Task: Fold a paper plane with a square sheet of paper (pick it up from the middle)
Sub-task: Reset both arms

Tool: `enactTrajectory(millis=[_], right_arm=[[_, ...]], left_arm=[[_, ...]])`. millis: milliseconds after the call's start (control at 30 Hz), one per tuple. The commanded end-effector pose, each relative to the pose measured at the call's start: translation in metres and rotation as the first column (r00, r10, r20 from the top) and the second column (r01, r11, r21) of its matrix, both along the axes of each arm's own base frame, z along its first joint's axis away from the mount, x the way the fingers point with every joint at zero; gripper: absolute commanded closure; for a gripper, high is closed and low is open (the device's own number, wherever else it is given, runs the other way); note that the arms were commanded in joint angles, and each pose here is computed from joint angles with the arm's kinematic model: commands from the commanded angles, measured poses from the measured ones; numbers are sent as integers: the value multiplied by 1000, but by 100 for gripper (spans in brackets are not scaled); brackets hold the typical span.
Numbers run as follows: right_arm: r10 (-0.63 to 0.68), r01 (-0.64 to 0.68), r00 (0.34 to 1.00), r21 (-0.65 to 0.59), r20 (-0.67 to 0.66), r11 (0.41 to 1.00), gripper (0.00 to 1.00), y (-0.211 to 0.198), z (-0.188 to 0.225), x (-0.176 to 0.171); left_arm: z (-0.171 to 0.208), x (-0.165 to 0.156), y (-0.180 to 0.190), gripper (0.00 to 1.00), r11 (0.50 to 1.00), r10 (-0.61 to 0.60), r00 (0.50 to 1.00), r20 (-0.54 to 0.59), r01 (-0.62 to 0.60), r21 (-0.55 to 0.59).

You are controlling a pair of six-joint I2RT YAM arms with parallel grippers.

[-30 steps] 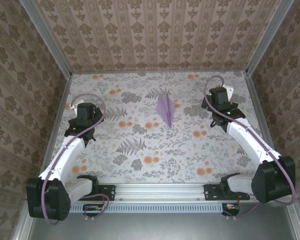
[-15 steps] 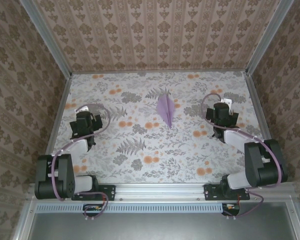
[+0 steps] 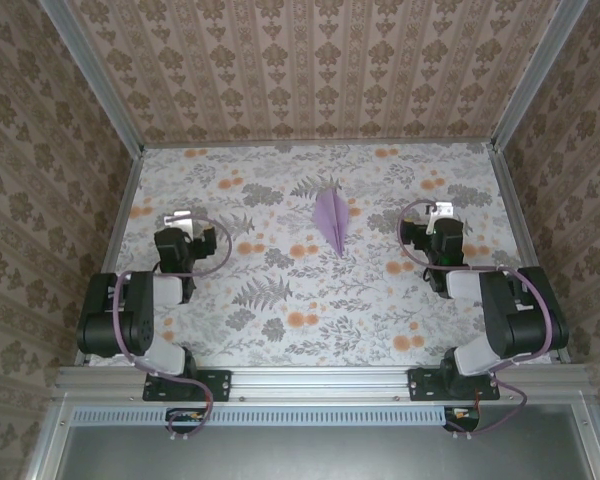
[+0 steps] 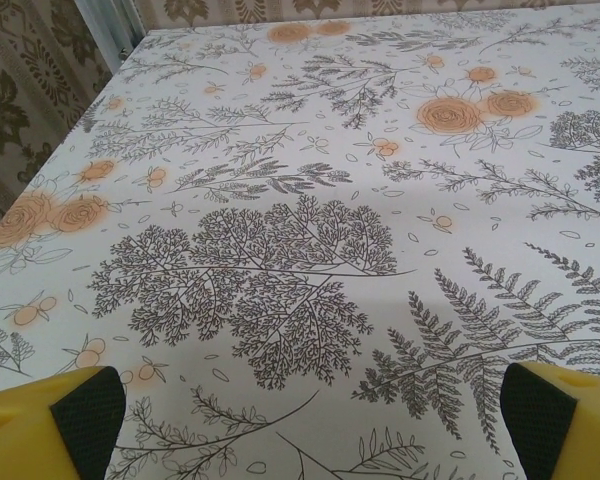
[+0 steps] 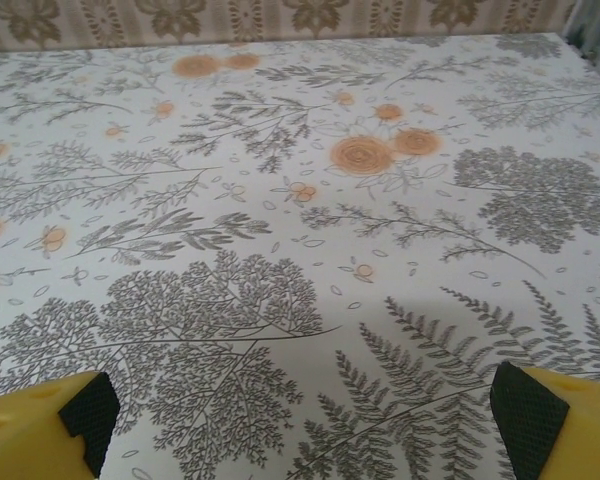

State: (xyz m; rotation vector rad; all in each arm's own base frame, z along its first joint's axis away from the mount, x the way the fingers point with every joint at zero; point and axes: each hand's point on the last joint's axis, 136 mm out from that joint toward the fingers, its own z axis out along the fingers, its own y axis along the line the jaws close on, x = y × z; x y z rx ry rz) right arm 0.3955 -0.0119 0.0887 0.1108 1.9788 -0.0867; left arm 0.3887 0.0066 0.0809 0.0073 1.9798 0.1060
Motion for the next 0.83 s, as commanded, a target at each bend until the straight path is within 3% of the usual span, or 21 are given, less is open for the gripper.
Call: enactTrajectory(millis=[0,800], right_arm=[[52,-52,997,5,65,999,0,7,9,4],[55,-55,996,6,63,998,0,7,9,4]], left_arm=[[15,8,-1,0,1000,-20,998,61,20,12],[13,11,-7,0,998,-49,998,38,48,27]])
